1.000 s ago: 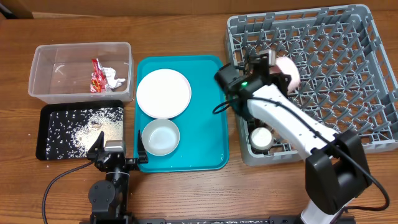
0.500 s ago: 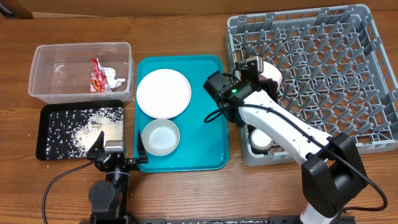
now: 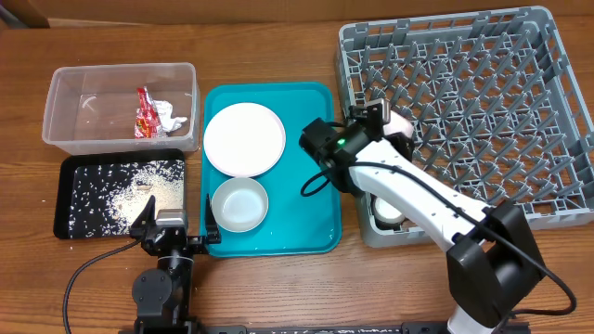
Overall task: Sort waste into correct bins and load items into the dishwasher
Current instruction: 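Move the right gripper to the white bowl and grasp its rim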
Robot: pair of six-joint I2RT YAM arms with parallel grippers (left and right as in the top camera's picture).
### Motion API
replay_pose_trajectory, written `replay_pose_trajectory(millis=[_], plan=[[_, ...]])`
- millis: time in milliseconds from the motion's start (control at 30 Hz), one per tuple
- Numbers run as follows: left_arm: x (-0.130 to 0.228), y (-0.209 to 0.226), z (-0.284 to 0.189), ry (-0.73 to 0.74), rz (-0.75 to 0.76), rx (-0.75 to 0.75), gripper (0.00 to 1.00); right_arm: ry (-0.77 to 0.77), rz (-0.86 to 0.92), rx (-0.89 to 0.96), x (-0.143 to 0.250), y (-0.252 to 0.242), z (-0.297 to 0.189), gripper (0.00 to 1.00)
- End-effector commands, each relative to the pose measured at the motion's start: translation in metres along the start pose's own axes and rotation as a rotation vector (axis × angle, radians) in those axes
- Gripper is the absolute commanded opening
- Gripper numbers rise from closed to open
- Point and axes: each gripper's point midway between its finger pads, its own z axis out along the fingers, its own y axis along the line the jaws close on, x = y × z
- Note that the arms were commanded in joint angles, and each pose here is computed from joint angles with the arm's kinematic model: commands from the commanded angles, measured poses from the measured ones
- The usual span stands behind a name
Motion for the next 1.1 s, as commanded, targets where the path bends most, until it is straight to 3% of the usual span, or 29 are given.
replay_pose_trajectory(millis=[0, 367, 500, 767, 1067], plan=[[-0.001, 0.002, 0.0, -0.009, 0.015, -0.007, 1.0, -0.011, 0.074, -0.104, -0.016, 0.012, -0.021, 0.4], [-0.001, 0.002, 0.0, -0.009, 0.015, -0.007, 1.0, -0.001, 0.187, -0.396, -0.052, 0.032, -0.08, 0.51], [-0.001, 0.002, 0.0, -0.009, 0.015, -0.007, 1.0, 0.081, 0.163, -0.642, -0.046, 0.072, -0.103, 0.58], [-0.001, 0.002, 0.0, -0.009, 0.015, -0.007, 1.0, 0.24, 0.015, -1.224, -0.014, 0.16, -0.172, 0.42], [-0.001, 0.002, 0.0, -0.009, 0.015, -0.007, 1.0, 0.245, -0.078, -1.339, 0.036, 0.214, -0.166, 0.37]])
